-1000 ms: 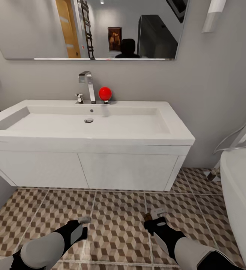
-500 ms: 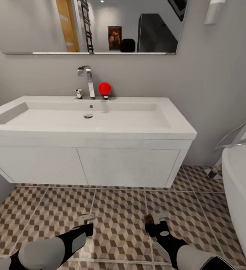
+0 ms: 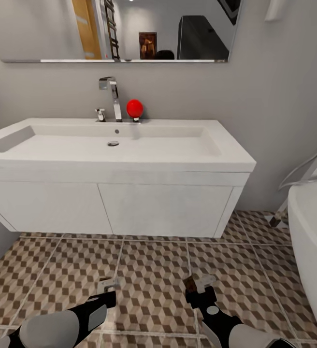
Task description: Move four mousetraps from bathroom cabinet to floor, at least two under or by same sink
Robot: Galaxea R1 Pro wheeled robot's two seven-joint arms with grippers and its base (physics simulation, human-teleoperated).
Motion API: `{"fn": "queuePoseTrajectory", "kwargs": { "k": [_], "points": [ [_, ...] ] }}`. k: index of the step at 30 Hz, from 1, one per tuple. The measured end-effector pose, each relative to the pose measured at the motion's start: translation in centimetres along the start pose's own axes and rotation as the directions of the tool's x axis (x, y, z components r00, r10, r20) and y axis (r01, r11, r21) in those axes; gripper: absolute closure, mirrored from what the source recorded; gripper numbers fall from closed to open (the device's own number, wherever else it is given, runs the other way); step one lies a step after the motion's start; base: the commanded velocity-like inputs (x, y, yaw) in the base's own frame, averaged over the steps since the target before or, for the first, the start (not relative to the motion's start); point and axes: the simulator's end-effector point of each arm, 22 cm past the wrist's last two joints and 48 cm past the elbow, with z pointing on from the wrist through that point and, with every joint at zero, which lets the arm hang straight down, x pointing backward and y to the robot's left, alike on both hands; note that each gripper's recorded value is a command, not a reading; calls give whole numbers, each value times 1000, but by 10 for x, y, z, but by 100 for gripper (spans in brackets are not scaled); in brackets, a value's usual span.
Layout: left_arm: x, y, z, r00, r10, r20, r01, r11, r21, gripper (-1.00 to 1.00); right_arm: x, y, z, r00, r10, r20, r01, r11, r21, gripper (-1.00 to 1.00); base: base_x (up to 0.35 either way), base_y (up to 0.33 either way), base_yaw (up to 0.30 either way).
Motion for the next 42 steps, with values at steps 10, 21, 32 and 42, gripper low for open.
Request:
{"fn": "queuePoseTrajectory", "kwargs": {
  "k": [10, 21, 32, 42],
  "points": [
    [15, -4, 17, 1000, 1, -1, -1, 1000, 6, 100, 14, 5, 14, 998, -60, 15, 60, 998, -11, 100, 0, 0, 0],
    [-1, 13, 38, 998, -5, 70, 8, 999, -44, 100, 18, 10, 31, 999, -43, 33, 43, 999, -2, 100, 0, 0, 0],
    [-13, 5, 39, 992, -15, 122, 20, 999, -38, 100, 18, 19, 34, 998, -44, 36, 45, 999, -11, 100, 69, 0, 0],
    [-14, 7, 39, 992, -15, 127, 20, 999, -43, 100, 31, 18, 34, 999, -48, -23, 48, 999, -5, 100, 326, 0, 0]
  ]
}}
